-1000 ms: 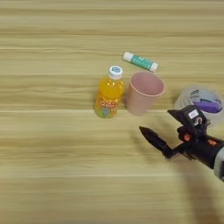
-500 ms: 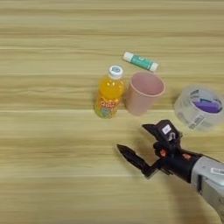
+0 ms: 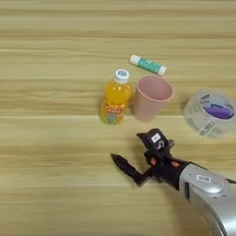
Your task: Move the objects on the table
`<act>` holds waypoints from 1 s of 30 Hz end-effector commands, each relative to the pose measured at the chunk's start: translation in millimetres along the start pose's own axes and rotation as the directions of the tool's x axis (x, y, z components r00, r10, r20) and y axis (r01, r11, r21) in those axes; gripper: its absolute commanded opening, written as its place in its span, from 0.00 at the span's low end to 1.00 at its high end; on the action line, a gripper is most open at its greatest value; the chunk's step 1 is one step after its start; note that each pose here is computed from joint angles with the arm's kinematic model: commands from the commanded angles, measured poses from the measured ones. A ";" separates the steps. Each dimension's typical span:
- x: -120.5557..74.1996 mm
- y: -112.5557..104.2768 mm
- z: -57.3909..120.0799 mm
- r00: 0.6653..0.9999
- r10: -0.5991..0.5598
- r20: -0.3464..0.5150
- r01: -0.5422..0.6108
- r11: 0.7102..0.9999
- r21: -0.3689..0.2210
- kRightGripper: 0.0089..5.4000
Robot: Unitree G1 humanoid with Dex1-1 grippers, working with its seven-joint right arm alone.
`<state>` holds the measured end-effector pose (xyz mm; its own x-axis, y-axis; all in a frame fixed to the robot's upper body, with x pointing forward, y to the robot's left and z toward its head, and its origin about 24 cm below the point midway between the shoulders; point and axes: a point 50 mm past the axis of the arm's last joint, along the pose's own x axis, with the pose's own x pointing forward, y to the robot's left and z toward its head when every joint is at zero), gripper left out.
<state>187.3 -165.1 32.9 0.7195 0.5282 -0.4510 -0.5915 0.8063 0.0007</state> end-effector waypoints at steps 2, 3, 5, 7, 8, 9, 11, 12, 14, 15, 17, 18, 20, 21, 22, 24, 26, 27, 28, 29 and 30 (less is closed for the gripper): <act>12.5 -6.8 14.8 0.996 -0.048 0.077 0.054 0.995 -0.079 0.99; 15.0 -6.5 13.4 0.996 -0.049 0.073 0.055 0.995 -0.079 0.99; 20.6 -6.4 10.5 0.996 -0.052 0.067 0.057 0.996 -0.076 0.99; 26.1 -4.6 8.7 0.997 -0.048 0.065 0.052 0.996 -0.067 0.99; 29.2 -2.9 7.9 0.997 -0.042 0.064 0.046 0.997 -0.063 0.99; 31.6 -1.5 7.6 0.997 -0.036 0.064 0.039 0.997 -0.059 0.99; 35.6 0.4 7.0 0.998 -0.026 0.063 0.029 0.998 -0.054 0.99; 36.7 0.9 6.6 0.998 -0.021 0.062 0.024 0.998 -0.052 0.99; 39.4 1.3 5.6 0.998 -0.012 0.060 0.014 0.999 -0.046 0.99; 40.9 1.2 5.1 0.998 -0.010 0.059 0.012 0.999 -0.045 0.99; 44.6 -0.1 4.0 0.998 -0.009 0.057 0.011 0.999 -0.039 0.99; 46.8 -1.5 3.6 0.998 -0.013 0.056 0.014 0.999 -0.034 0.99; 50.2 -3.6 3.1 0.998 -0.018 0.057 0.020 1.000 -0.022 0.99; 52.0 -5.2 3.3 0.998 -0.025 0.059 0.026 0.999 -0.019 0.99; 53.5 -6.7 3.3 0.998 -0.034 0.061 0.035 0.999 -0.017 0.99; 56.7 -10.5 2.5 0.997 -0.055 0.061 0.056 0.998 -0.013 0.99; 58.2 -13.1 1.3 0.996 -0.070 0.059 0.071 0.997 -0.011 0.99; 58.5 -14.0 0.8 0.995 -0.077 0.058 0.077 0.997 -0.009 0.99; 58.8 -14.5 0.5 0.995 -0.081 0.059 0.082 0.997 -0.007 0.99; 59.1 -15.1 0.2 0.995 -0.085 0.059 0.086 0.996 -0.006 0.99; 59.3 -15.4 0.0 0.994 -0.087 0.059 0.088 0.996 -0.005 0.99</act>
<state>236.9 -136.5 11.2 0.7692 0.5311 -0.3553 -0.5693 0.8221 -0.0036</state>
